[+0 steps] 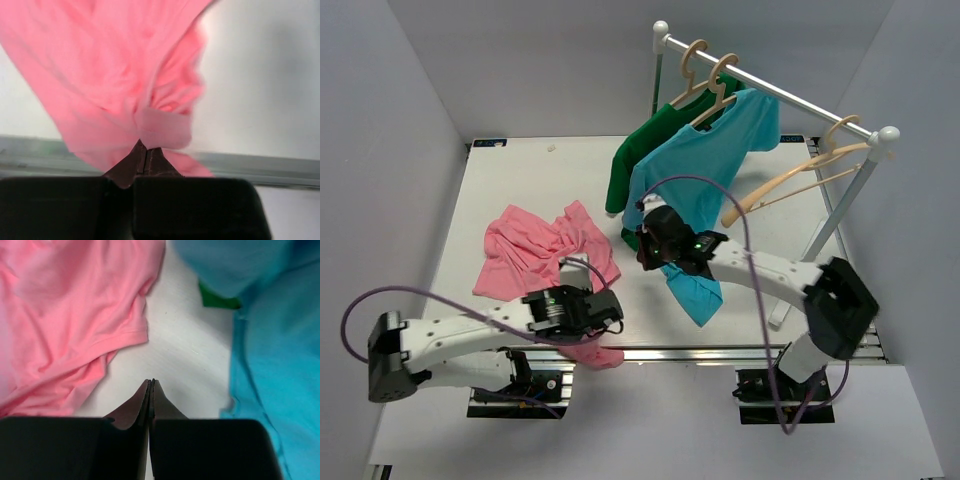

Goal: Place the t-shirt on the hanger
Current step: Flatten out the T-shirt at the center of the board.

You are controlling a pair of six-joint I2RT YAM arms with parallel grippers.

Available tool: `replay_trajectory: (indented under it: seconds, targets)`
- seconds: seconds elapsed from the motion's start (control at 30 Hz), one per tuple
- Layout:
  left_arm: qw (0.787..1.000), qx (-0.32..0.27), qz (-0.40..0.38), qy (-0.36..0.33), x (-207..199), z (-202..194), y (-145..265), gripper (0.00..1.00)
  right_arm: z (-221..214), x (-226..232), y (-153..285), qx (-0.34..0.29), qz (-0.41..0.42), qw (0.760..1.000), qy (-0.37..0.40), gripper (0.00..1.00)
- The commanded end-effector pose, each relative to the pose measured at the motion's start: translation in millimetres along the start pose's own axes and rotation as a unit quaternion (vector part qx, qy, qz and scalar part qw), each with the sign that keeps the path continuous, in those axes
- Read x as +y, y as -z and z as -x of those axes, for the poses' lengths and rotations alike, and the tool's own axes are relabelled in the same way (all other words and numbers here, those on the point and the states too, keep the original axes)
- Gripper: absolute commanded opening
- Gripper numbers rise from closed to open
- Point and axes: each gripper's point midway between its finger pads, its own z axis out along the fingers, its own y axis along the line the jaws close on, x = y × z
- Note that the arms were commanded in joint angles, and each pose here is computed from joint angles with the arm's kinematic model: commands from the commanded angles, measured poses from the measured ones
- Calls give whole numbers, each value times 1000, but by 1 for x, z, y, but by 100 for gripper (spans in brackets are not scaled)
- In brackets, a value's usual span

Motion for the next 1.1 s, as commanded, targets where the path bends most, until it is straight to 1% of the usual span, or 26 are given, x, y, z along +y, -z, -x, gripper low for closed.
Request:
replay_trajectory:
  seconds: [0.0, 0.03, 0.07, 0.1, 0.13, 0.2, 0.23, 0.27, 0.3, 0.37, 0.4, 0.43, 0.47, 0.5, 0.53, 0.57, 0.6, 0.67, 0.73, 0.8, 0.87, 1.07]
  targets:
    - [986, -140, -46, 84, -1, 81, 44, 0, 42, -9, 54, -89, -28, 995, -17, 0]
    - [977, -164, -86, 104, -5, 101, 65, 0, 49, -8, 65, -104, -26, 994, -16, 0]
    - [974, -185, -98, 89, -3, 112, 74, 0, 56, -4, 73, -117, -14, 993, -11, 0]
    - [966, -200, -125, 105, -8, 123, 85, 0, 58, 6, 81, -116, 12, 993, -3, 0]
    - [961, -212, -141, 108, -3, 131, 95, 0, 63, 12, 84, -116, 23, 993, 2, 0]
    - [959, -216, -146, 113, 2, 132, 98, 0, 51, 17, 72, -86, 37, 996, 12, 0]
    - [958, -215, -146, 118, 5, 131, 99, 0, 47, 16, 65, -78, 35, 996, 7, 6]
    - [963, -207, -134, 110, 11, 126, 96, 0, 43, 16, 54, -65, 32, 997, 9, 19]
    - [965, -200, -129, 110, 13, 123, 94, 0, 41, 18, 49, -58, 35, 998, 10, 22]
    - [970, -183, -116, 108, 18, 112, 87, 0, 34, 21, 32, -39, 35, 998, 18, 28]
    - [973, -169, -118, 104, 17, 105, 84, 0, 38, 28, 28, -39, 45, 998, 20, 30]
    - [975, -159, -118, 105, 17, 99, 80, 0, 34, 33, 23, -30, 51, 998, 24, 31]
    - [979, -145, -109, 96, 19, 88, 72, 0, 26, 34, 11, -13, 50, 998, 26, 35]
    - [982, -122, -111, 92, 18, 77, 67, 0, 28, 40, 7, -14, 53, 998, 26, 38]
    - [983, -108, -108, 102, 19, 70, 64, 0, 26, 41, 1, -9, 51, 998, 24, 39]
    - [987, -90, -92, 95, 26, 56, 55, 0, 19, 40, -10, 4, 46, 999, 17, 42]
    - [989, -65, -92, 94, 26, 44, 51, 0, 22, 43, -14, 2, 50, 999, 15, 45]
    - [990, -37, -85, 109, 29, 27, 44, 0, 15, 44, -28, 16, 50, 999, 11, 53]
    - [990, 0, -80, 116, 33, 3, 33, 0, 21, 49, -36, 13, 53, 998, 2, 54]
    - [990, 14, -76, 118, 36, -10, 23, 0, 16, 55, -49, 25, 65, 998, -5, 54]
    - [989, 19, -72, 131, 37, -14, 21, 0, 13, 60, -60, 36, 67, 997, -9, 57]
    - [987, 1, -72, 147, 41, -3, 27, 0, -15, 65, -82, 70, 47, 996, -5, 57]
